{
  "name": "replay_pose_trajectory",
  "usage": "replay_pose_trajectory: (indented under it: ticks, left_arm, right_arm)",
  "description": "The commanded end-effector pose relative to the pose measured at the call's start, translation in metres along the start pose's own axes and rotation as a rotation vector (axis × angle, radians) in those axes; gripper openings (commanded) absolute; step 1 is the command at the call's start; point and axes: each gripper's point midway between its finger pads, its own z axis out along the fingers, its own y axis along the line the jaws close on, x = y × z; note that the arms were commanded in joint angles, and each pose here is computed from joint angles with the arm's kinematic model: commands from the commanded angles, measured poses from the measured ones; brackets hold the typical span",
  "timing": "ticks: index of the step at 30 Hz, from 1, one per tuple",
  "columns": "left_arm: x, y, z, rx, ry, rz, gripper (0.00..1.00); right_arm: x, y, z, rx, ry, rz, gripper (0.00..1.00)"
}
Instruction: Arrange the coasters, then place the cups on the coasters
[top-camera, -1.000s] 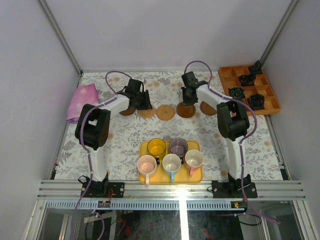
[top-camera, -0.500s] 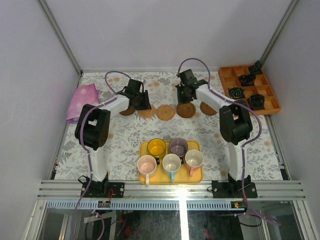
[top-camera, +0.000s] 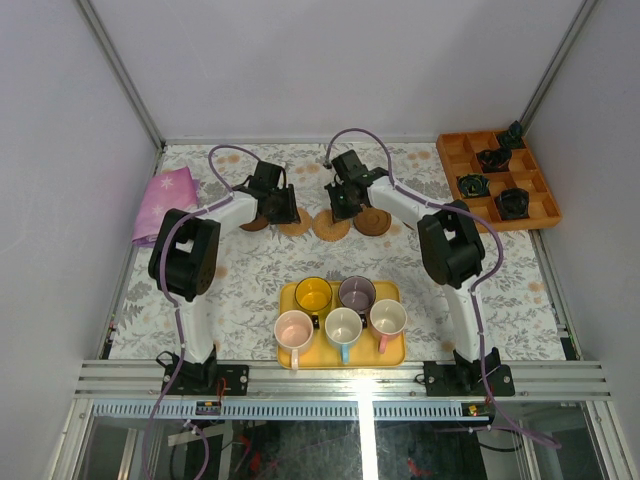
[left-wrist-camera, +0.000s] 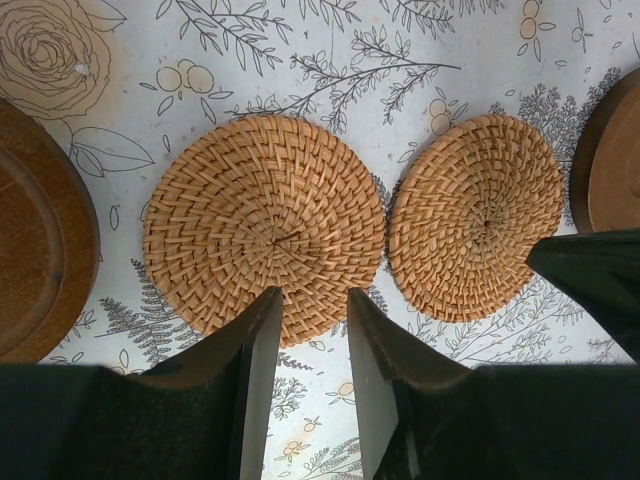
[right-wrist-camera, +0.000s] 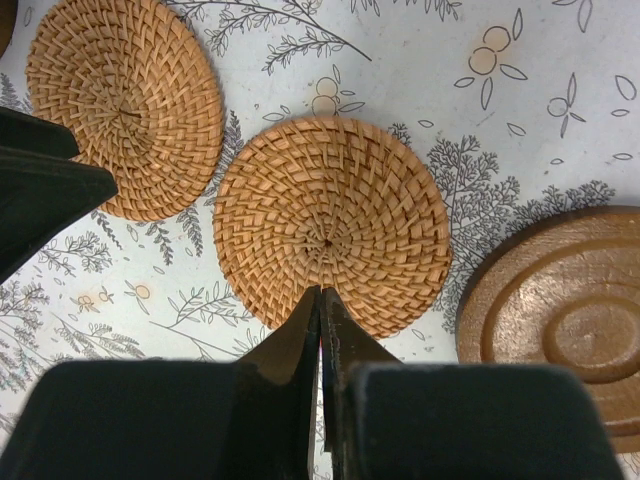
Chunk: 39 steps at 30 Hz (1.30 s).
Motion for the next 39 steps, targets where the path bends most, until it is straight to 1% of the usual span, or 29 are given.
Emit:
replay_pose_trajectory:
  ticks: [1,14,27,35,39]
  left_arm:
    - [-0.006,0.001,-0.006,-0.006,-0.025,-0.001,0.32]
    - [-0.001,0.009,0.000,-0.017,0.000,-0.016,0.32]
    - [0.000,0.013,0.006,-0.015,0.016,-0.026,0.32]
    - [-0.003,0.011,0.008,-0.001,0.011,-0.024,0.32]
    - [-0.009,0.007,0.007,0.012,-0.002,-0.018,0.32]
  right_arm:
    - [-0.005,0.017,0.004,-0.047,0.006,-0.025,0.01]
    - [0.005,0.006,0.029,0.003,0.057,-0.004,0.01]
    - [-0.007,-0.015,0.032,0.127,0.030,-0.012,0.00]
    - [-0.008,-0.011,0.032,0.100,0.031,-0.018,0.00]
    - [-0.017,-0.003,0.026,0.063,0.009,-0.039,0.02]
